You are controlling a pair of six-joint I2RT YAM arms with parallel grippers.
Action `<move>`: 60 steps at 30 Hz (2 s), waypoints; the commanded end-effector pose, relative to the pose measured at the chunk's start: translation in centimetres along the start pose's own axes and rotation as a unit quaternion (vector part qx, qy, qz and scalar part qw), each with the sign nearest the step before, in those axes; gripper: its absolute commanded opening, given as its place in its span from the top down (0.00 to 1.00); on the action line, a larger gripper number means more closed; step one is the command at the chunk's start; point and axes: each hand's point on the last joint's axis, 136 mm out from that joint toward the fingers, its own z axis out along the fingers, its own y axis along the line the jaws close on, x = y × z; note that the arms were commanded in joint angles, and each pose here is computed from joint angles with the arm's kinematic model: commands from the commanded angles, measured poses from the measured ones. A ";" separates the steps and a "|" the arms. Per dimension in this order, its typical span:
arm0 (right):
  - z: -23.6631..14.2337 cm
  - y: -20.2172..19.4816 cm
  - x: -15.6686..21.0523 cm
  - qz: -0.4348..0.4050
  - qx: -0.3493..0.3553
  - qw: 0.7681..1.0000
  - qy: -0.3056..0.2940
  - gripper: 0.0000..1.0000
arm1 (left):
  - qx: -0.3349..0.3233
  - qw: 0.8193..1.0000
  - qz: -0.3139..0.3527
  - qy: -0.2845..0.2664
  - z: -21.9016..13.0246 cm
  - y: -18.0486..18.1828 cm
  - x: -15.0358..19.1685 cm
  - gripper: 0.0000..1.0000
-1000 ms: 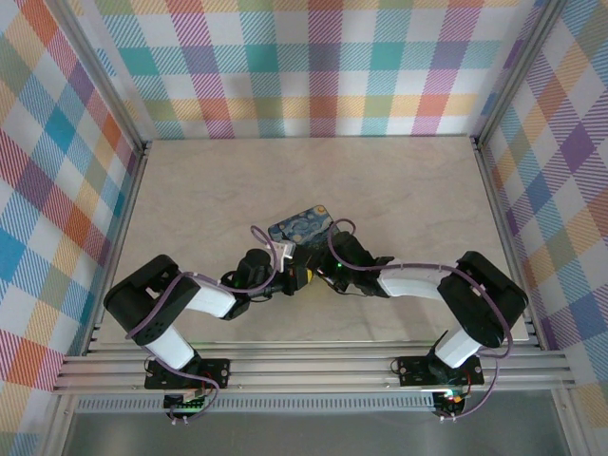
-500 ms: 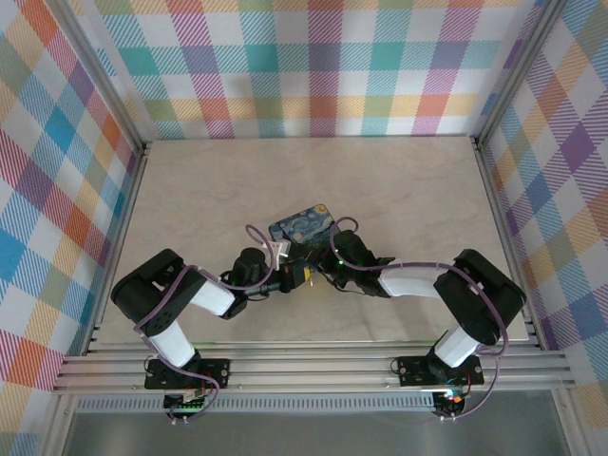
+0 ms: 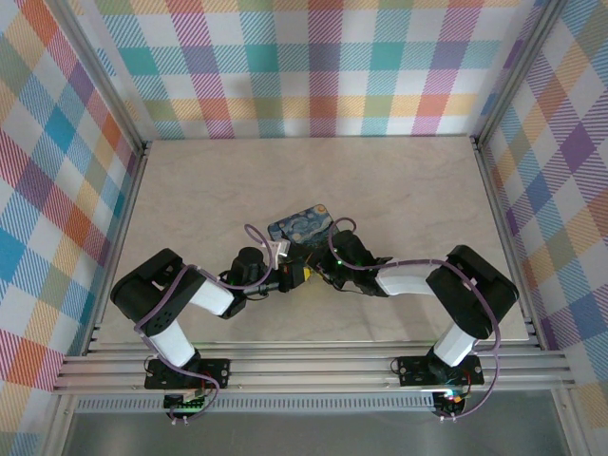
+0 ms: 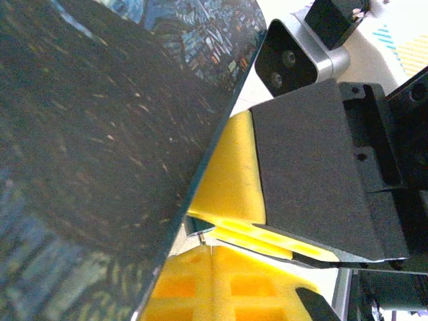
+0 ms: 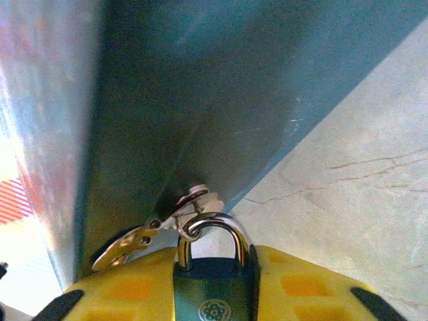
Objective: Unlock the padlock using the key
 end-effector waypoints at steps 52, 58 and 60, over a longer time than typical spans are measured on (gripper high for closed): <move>0.0 3.2 0.7 -0.025 0.063 0.996 0.063 1.00 | -0.089 0.976 0.196 -0.026 -0.8 -0.6 -0.7 0.65; 0.0 3.0 0.8 -0.024 0.066 0.995 0.065 1.00 | -0.102 0.974 0.199 -0.040 -0.6 -0.4 -1.5 0.78; 0.0 2.9 0.8 -0.023 0.067 0.995 0.066 1.00 | -0.103 0.974 0.199 -0.040 -0.5 -0.4 -1.6 0.87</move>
